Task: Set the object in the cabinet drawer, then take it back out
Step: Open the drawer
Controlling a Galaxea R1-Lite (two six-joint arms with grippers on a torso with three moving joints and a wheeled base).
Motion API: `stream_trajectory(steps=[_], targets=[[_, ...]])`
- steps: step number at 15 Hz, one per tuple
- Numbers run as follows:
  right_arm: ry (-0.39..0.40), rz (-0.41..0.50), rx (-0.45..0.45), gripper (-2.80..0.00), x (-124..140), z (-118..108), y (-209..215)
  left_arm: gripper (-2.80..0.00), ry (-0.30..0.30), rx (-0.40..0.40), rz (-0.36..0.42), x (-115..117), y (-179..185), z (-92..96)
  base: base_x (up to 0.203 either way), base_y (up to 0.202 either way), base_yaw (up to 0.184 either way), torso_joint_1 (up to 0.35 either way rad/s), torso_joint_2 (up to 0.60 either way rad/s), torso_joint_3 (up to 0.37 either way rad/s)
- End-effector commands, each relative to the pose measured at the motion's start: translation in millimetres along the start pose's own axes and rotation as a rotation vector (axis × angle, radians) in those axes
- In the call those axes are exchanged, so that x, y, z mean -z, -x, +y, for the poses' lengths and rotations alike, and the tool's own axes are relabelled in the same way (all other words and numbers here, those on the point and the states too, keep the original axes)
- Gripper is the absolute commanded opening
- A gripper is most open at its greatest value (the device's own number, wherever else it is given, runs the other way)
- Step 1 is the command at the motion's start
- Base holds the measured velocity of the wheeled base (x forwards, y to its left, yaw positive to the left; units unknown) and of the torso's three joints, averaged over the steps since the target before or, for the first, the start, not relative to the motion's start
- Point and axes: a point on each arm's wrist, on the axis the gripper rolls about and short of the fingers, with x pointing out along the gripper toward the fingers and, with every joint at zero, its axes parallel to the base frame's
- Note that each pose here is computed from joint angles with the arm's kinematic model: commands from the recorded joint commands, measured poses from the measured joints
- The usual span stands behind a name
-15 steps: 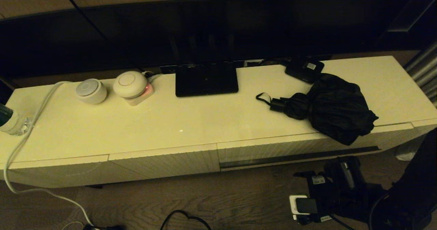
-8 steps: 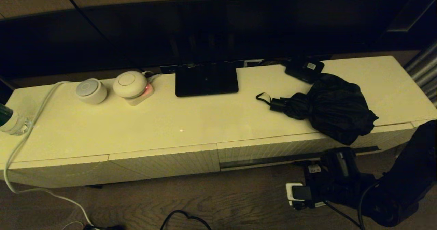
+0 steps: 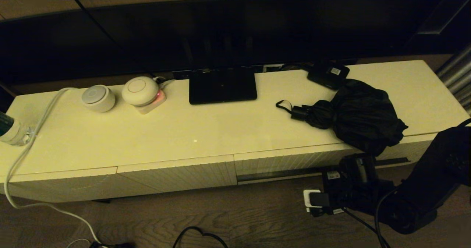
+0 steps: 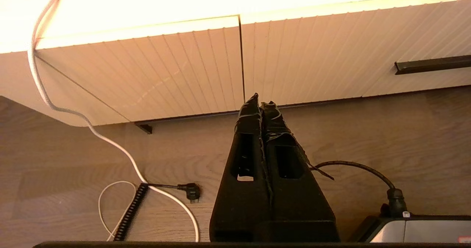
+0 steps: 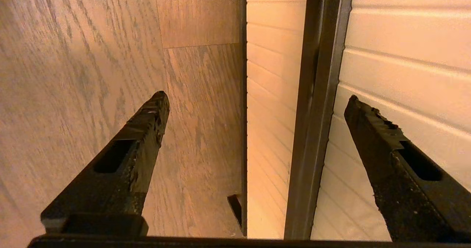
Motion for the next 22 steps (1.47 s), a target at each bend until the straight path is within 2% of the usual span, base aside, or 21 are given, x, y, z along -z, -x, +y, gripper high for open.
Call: stream_trajectory(steps=[1,18,22], targets=[[0.007,0.000,0.005,0.00,1,-1,-8,-2.80,-0.001,-0.001,0.003,1,0,0.0,0.000,0.000,0.000,0.000,0.00,0.000],[0.001,0.016,-0.031,0.00,4,6,-21,-2.80,-0.001,-0.001,0.003,1,0,0.0,0.000,0.000,0.000,0.000,0.00,0.000],[0.006,0.013,-0.072,0.00,2,18,-11,-2.80,-0.001,-0.001,0.003,1,0,0.0,0.000,0.000,0.000,0.000,0.00,0.000]])
